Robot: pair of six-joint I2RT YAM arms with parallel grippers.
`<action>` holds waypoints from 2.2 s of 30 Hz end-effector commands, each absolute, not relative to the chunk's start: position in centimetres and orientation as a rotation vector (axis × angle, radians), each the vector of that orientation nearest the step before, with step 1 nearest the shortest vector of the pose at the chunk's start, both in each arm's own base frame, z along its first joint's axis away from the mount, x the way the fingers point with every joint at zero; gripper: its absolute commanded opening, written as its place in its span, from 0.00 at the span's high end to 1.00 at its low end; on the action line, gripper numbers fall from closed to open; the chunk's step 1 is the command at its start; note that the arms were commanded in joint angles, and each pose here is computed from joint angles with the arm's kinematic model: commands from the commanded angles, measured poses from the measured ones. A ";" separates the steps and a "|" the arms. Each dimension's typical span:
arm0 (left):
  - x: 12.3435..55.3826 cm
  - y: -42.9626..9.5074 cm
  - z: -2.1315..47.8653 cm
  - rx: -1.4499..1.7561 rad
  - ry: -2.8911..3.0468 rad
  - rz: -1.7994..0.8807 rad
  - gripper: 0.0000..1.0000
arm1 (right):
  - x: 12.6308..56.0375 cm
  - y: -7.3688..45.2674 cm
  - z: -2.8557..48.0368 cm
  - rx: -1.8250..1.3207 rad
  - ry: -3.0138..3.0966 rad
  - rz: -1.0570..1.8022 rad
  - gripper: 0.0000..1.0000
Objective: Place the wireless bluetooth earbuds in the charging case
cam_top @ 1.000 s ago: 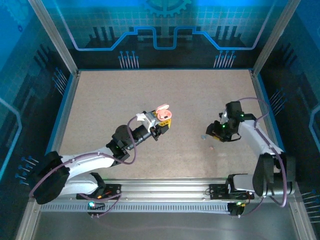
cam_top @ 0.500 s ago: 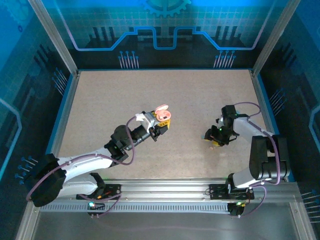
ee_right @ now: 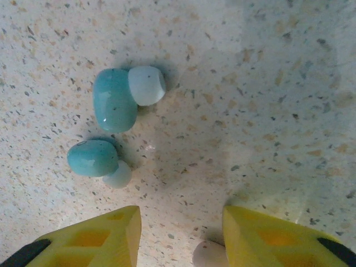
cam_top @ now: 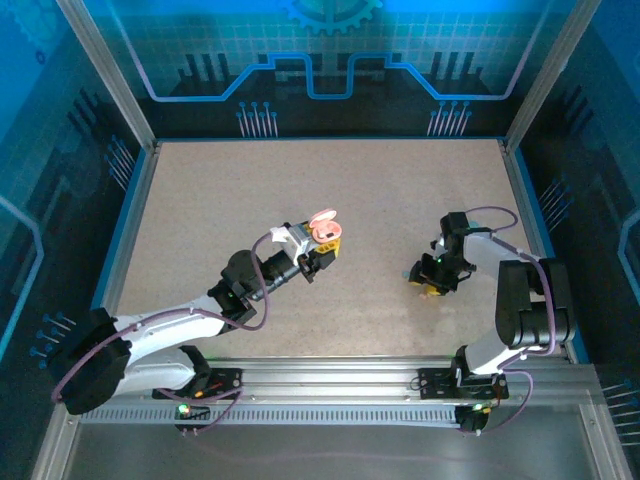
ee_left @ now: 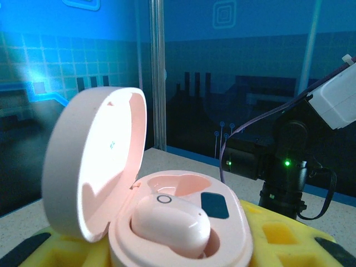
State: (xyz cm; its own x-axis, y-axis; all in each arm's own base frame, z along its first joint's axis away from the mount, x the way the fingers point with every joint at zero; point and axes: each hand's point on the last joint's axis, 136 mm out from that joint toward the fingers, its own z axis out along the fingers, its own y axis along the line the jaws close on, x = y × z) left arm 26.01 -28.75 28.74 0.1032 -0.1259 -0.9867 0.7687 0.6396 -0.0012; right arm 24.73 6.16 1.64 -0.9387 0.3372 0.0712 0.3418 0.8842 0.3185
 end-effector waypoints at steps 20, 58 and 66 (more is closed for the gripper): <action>25.6 -28.9 29.0 0.592 1.296 -0.773 0.62 | 21.8 5.3 1.1 -0.525 -3.009 -0.308 0.65; 26.0 -28.9 28.1 0.589 1.318 -0.752 0.62 | 24.3 9.7 6.9 -0.362 -3.133 -0.598 0.83; 26.2 -29.1 27.2 0.597 1.343 -0.751 0.62 | 26.5 14.8 17.3 -0.131 -3.154 -1.203 0.83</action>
